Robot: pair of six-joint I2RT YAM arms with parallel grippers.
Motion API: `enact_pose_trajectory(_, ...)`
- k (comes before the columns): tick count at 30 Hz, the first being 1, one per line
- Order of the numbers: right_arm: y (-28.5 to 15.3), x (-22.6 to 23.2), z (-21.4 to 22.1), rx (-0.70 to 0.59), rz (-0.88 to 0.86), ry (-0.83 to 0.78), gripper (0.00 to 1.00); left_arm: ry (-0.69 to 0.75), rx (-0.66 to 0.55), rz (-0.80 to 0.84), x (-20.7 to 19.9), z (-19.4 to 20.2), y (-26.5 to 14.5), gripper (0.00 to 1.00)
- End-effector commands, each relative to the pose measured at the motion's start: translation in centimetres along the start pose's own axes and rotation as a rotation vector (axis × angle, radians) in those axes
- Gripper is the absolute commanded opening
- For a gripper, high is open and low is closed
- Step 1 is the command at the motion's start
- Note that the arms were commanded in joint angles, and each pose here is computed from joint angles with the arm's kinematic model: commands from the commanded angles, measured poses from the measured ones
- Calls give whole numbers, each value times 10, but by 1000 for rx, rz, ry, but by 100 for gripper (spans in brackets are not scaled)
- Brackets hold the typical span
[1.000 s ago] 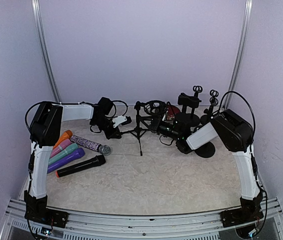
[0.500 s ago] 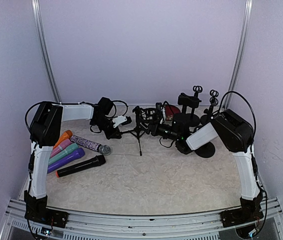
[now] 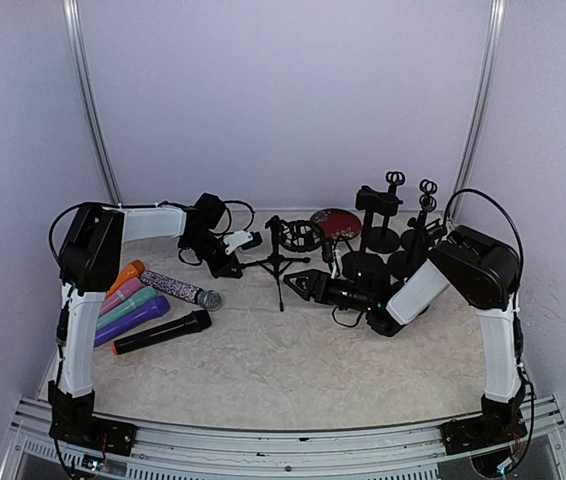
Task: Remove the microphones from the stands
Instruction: Unscrew the knob on the stand of the microphone stand, then reset both arms
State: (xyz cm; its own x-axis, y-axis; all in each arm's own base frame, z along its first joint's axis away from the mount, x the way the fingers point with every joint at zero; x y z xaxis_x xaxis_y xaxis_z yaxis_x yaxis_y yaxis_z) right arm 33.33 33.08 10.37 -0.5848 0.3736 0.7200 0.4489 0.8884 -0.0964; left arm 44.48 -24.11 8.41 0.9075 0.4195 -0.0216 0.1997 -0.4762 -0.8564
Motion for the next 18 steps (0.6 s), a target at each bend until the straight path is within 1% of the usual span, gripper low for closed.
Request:
enact_pose_trajectory(1, -5, 15, 5, -13, 35, 30, 69, -28, -43, 8, 2, -15, -25, 1)
enact_pose_trajectory(3, -8, 18, 14, 6, 47, 27, 68, -48, -50, 4, 5, -16, -35, 3)
enact_pose_trajectory(4, -11, 21, 18, 15, 50, 28, 68, -60, -57, -3, 8, -16, -41, 6)
enact_pose_trajectory(5, -14, 22, 23, 25, 59, 24, 69, -75, -67, -15, 11, -16, -50, 12)
enact_pose_trajectory(7, -21, 26, 35, 63, 89, -8, 73, -110, -95, -41, 18, -15, -71, 33)
enact_pose_trajectory(10, -27, 44, 42, 100, 132, -118, 85, -164, -147, -97, 27, -14, -110, 55)
enact_pose_trajectory(11, -30, 51, 42, 108, 150, -155, 90, -180, -167, -115, 29, -13, -124, 65)
enact_pose_trajectory(12, -33, 59, 39, 103, 154, -198, 98, -194, -187, -131, 29, -12, -139, 87)
enact_pose_trajectory(13, -36, 66, 36, 104, 160, -235, 100, -205, -210, -145, 29, -11, -154, 97)
enact_pose_trajectory(16, -48, 92, 21, 79, 168, -339, 100, -217, -264, -167, 13, -8, -192, 99)
enact_pose_trajectory(18, -60, 106, 14, 59, 191, -395, 100, -246, -280, -185, 6, 8, -210, 99)
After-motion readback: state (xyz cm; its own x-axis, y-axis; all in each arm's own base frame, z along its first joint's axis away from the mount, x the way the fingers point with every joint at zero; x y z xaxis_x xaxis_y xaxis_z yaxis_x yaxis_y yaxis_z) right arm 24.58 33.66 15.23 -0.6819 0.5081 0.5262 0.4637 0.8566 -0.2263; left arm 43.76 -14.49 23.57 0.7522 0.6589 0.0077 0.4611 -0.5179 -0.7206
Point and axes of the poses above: each gripper's point midway between its finger pads, its own y axis out along the fingers, its own x axis along the line the jaws close on, z = x × y, the point moved 7 cm from there along -y, back along the fingers, and after that the axes turned 1 degree about -y, right-handed, at the moved point
